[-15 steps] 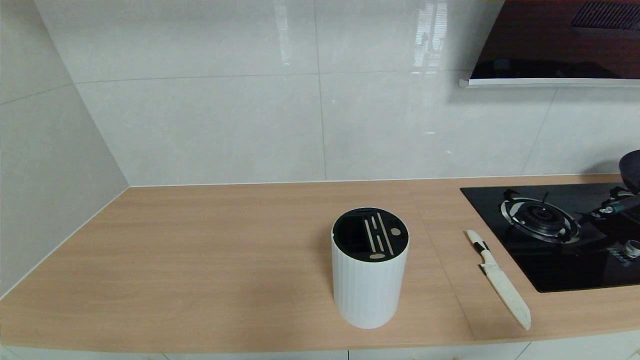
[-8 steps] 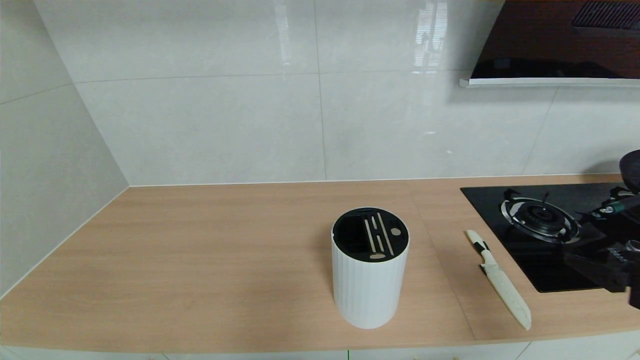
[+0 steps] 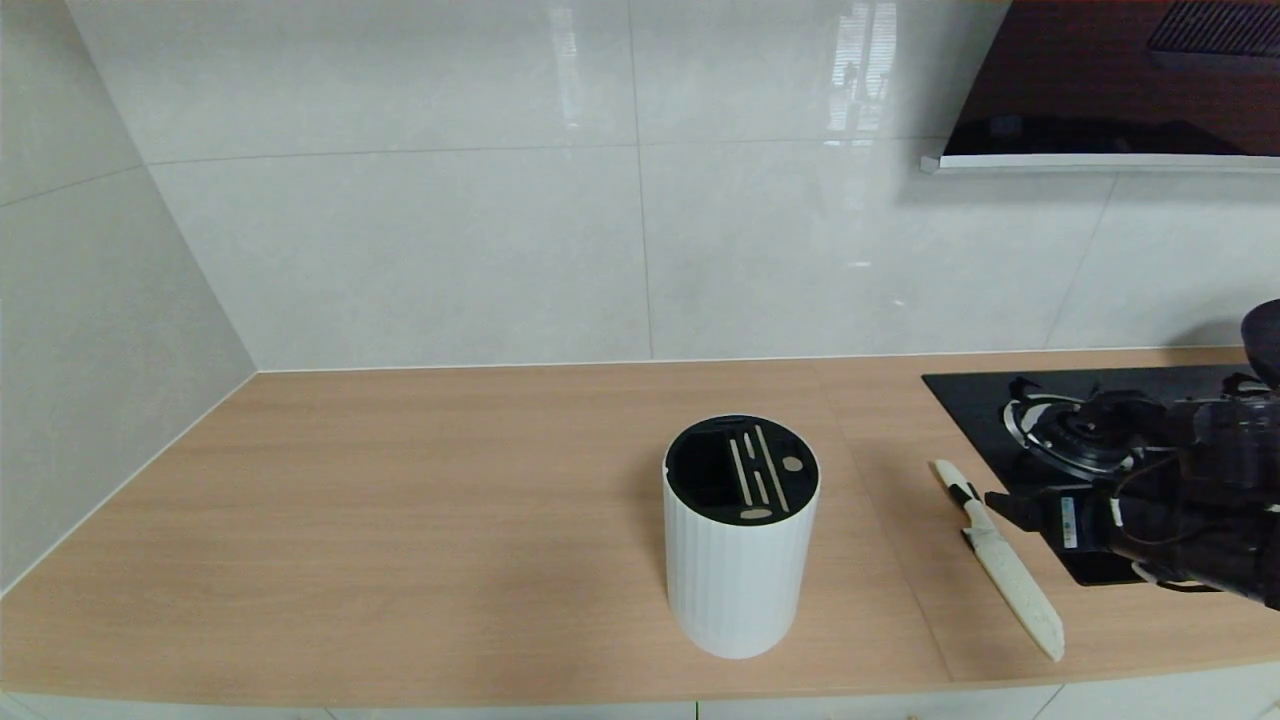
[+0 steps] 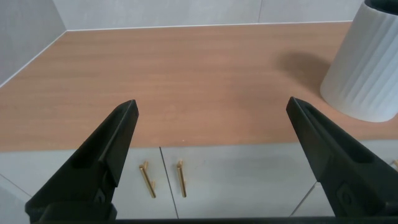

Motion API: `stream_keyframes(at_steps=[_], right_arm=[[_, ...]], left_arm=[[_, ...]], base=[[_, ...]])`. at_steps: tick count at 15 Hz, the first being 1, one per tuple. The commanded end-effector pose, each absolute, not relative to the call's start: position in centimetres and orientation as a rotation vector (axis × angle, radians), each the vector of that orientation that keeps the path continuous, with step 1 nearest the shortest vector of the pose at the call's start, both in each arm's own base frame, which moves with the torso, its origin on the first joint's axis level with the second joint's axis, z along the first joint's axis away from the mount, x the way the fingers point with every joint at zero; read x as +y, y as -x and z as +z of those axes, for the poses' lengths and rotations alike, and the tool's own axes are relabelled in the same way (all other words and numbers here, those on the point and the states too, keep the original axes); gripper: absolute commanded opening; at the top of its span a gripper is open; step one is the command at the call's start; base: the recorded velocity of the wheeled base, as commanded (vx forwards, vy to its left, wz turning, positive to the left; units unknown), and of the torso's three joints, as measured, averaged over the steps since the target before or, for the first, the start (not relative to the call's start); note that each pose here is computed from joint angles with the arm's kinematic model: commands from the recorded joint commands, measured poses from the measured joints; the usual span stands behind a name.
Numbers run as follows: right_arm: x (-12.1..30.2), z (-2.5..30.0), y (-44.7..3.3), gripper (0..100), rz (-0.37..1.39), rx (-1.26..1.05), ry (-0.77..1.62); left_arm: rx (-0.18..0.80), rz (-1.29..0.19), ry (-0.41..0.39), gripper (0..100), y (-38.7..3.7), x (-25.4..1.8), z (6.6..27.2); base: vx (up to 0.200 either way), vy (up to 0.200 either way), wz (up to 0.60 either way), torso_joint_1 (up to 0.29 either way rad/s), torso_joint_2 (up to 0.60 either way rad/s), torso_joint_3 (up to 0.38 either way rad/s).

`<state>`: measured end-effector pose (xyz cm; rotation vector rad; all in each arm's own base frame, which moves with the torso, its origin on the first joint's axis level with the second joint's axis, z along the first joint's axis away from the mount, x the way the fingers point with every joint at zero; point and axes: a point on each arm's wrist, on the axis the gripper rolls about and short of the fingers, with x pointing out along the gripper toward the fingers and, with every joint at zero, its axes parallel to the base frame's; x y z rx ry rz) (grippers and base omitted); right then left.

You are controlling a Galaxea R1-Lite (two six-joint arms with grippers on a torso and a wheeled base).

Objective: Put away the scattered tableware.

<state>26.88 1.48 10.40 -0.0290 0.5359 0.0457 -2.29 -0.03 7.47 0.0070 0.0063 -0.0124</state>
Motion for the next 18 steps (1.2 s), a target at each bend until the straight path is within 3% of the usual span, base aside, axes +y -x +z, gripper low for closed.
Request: stream_keyframes(at_steps=[1,8,18], right_arm=[[1.4,5.1,-29.3,100,-0.019,0.632,0.071],[1.6,1.2,-30.1,100,-0.030,0.709,0.100],[1.5,-1.2,-32.5,100,-0.031,0.616,0.099]], left_arm=[[0.008,-0.012,-0.008,100,2.3,0.0,7.5],[0.008,-0.012,-0.006,100,2.3,0.0,7.5],[0.008,-0.012,-0.006,100,2.3,0.0,7.5]], base=[[0.000,0.000,0.00,0.000,0.00,0.000],[0.000,0.000,0.00,0.000,0.00,0.000],[0.000,0.000,0.00,0.000,0.00,0.000]])
